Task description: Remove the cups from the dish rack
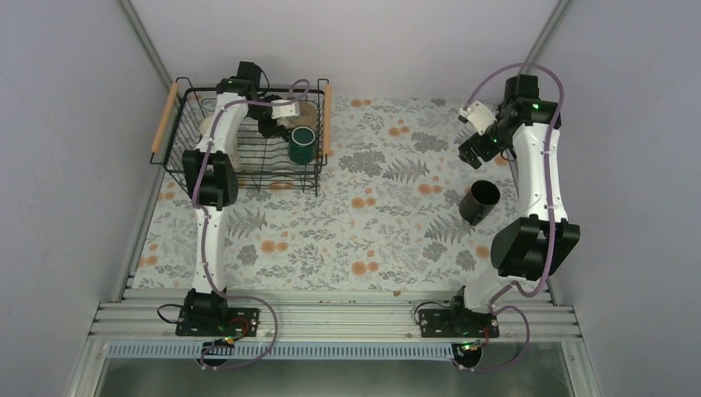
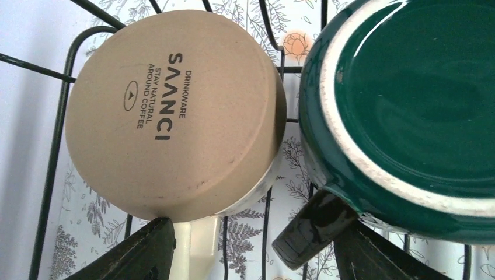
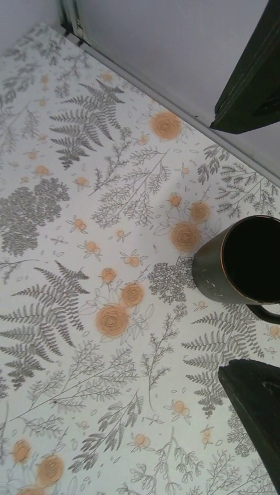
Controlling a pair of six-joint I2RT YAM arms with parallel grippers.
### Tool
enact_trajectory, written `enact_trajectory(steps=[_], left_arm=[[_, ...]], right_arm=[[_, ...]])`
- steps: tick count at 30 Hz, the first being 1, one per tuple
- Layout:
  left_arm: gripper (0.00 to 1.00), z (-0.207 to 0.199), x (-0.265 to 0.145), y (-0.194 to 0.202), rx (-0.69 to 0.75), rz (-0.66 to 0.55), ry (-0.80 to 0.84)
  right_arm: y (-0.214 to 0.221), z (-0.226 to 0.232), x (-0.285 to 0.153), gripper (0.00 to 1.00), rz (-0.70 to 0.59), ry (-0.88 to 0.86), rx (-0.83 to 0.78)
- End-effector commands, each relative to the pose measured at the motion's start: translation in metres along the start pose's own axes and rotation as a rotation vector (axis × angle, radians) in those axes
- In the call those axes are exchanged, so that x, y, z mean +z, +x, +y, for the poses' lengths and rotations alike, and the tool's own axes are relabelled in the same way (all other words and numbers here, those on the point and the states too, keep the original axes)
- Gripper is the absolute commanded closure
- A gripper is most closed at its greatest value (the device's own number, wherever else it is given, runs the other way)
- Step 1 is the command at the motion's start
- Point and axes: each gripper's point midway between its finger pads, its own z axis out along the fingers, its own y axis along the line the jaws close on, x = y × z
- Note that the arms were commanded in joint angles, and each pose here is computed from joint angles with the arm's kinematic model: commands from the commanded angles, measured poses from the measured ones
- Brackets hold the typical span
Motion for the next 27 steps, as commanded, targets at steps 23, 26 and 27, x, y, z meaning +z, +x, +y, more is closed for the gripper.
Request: enact_trajectory(steps=[23,26,27], left_arm=[[0.16,-0.037,-0.033,0.005,-0.026,0.004,0.145],[0.15,-0.036,-0.039,0.008,-0.022,0.013,0.136],[0.15,-0.036,-0.040,0.008,-0.019,0.019,0.134]], right_arm=[[-0.021,0.028,-0.031,0.00,-0.124,-0.021,-0.007],[-0.021,0.030,-0.030,0.00,-0.123,-0.030,-0.003],[-0.021,0.030,-0.030,0.00,-0.125,-0.032,-0.003]])
